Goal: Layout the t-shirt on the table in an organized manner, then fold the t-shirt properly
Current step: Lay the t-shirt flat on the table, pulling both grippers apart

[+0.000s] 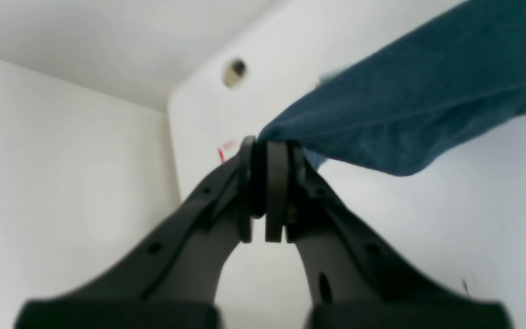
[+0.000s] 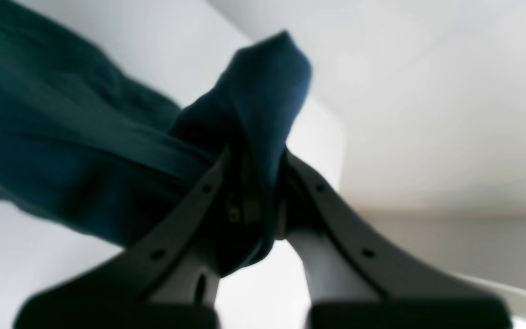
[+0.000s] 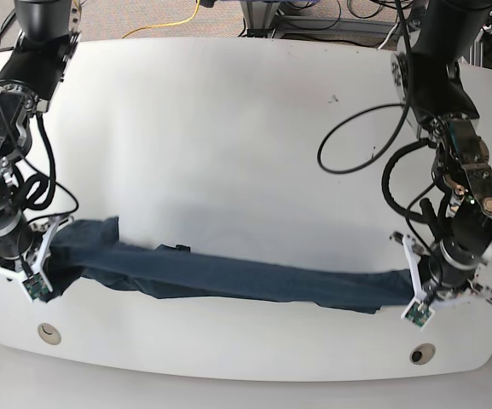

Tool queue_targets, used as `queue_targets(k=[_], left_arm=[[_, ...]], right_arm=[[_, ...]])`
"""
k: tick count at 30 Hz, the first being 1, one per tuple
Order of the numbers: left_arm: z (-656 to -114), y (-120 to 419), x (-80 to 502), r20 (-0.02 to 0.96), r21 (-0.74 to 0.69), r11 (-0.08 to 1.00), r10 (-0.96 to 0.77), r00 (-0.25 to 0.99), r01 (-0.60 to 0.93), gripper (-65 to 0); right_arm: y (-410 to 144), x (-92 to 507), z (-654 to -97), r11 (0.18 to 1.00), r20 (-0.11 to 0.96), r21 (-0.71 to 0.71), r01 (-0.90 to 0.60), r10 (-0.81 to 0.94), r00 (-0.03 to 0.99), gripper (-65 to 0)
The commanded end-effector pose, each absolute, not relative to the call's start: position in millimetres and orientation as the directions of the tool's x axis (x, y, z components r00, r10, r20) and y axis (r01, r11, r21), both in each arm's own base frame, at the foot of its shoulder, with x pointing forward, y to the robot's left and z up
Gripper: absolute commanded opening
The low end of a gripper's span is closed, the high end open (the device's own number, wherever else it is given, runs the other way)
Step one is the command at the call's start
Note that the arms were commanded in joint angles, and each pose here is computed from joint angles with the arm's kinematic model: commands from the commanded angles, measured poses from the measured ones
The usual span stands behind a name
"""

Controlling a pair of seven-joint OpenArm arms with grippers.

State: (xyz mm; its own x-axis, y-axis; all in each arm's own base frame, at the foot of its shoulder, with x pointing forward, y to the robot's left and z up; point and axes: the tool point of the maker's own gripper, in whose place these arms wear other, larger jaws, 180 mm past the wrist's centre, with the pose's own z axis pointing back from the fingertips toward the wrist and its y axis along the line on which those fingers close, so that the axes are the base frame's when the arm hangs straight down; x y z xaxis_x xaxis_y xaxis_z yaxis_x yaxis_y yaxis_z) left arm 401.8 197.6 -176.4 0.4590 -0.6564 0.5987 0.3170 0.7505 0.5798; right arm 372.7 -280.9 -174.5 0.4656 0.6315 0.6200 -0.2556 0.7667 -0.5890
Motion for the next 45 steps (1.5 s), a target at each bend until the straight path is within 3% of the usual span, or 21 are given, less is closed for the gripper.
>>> queue_targets(k=[1, 12, 23, 30, 38, 45], left_arm=[[-184.2, 205.6, 393.0, 0.574, 0.595, 0.74, -0.665, 0.478, 0.314, -65.0], [-274.4, 223.4, 329.8, 0.396, 0.534, 0.715, -0.683, 0.613, 0.451, -65.0], [-326.5, 241.1, 271.8, 0.233, 0.477, 0.689, -0.698, 0.677, 0.547, -65.0], [-337.9, 256.6, 252.2, 0.155, 0.472, 0.664, -0.71, 0.687, 0.579, -65.0], [-346.2, 256.0, 243.3, 0.164, 0.462, 0.64, -0.742, 0.65, 0.614, -65.0], [-350.4, 261.4, 240.4, 0.145, 0.456, 0.639, -0.74, 0.656, 0.62, -65.0]], right_arm=[[-284.3, 363.9, -182.6, 0.767, 0.608, -0.589, -0.254, 0.628, 0.486, -62.3], [-282.0, 294.6, -283.0, 0.815, 0.464, -0.453, -0.362, 0.562, 0.684, -62.3], [-255.2, 224.3, -353.3, 0.854, 0.354, -0.293, -0.429, 0.514, 0.781, -61.5], [-247.5, 204.9, -368.9, 0.866, 0.325, -0.244, -0.436, 0.497, 0.805, -43.8], [-240.5, 201.8, -376.3, 0.877, 0.312, -0.244, -0.414, 0.475, 0.823, -21.9], [-240.0, 198.2, -380.4, 0.879, 0.283, -0.266, -0.396, 0.464, 0.839, -17.3]])
